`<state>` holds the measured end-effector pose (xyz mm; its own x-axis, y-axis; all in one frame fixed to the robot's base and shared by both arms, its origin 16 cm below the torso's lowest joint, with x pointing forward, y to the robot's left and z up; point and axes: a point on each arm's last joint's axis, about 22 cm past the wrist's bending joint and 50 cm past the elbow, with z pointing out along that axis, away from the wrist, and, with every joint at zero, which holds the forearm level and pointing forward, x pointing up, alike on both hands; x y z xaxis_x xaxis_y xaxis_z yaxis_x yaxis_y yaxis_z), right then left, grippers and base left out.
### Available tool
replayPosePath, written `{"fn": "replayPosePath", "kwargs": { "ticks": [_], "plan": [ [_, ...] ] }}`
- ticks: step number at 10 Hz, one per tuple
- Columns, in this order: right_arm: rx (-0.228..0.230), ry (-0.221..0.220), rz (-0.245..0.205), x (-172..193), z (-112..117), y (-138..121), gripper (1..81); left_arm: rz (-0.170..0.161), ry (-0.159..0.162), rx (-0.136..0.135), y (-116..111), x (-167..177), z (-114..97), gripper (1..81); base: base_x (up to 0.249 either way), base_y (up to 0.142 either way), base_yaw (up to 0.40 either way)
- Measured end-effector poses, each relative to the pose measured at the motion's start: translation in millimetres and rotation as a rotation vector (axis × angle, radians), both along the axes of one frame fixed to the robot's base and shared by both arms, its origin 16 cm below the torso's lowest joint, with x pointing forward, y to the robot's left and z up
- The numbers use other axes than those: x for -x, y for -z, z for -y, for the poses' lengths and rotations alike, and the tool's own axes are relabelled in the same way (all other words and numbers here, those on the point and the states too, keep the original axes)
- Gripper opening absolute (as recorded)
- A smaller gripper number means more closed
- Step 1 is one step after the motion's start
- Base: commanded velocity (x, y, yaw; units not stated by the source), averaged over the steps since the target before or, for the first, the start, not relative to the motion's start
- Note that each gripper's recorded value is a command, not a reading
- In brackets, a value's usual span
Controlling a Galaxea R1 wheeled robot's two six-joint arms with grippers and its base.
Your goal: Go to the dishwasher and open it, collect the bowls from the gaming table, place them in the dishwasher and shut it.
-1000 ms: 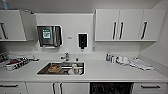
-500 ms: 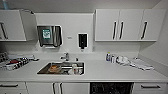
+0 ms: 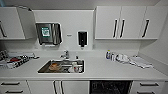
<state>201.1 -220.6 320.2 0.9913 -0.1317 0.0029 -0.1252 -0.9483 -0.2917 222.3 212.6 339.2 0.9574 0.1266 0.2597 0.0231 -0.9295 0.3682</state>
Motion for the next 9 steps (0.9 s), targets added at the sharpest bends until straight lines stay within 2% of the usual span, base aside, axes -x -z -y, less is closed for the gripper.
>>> {"fn": "replayPosePath", "kwargs": {
  "ticks": [2, 5, 7, 9],
  "plan": [
    [-0.002, 0.000, -0.027, 19.7, -1.9, -11.9, 81.1, -0.020, -0.002, -0.011, -10.8, 13.6, -5.6, 81.1, 0.000, 0.000, 0.000],
    [-0.016, -0.002, -0.059, 45.3, -13.8, -29.1, 81.1, -0.055, -0.002, -0.013, -26.4, 38.6, -6.2, 81.1, 0.000, 0.000, 0.000],
    [-0.015, -0.001, -0.073, 58.3, -13.4, -38.2, 81.1, -0.073, -0.001, -0.015, -34.7, 54.0, -7.2, 81.1, 0.000, 0.000, 0.000],
    [-0.018, -0.002, -0.045, 53.1, -16.2, -49.0, 81.1, -0.046, -0.002, -0.016, -46.1, 49.0, -7.8, 81.1, 0.000, 0.000, 0.000]
  ]
}}
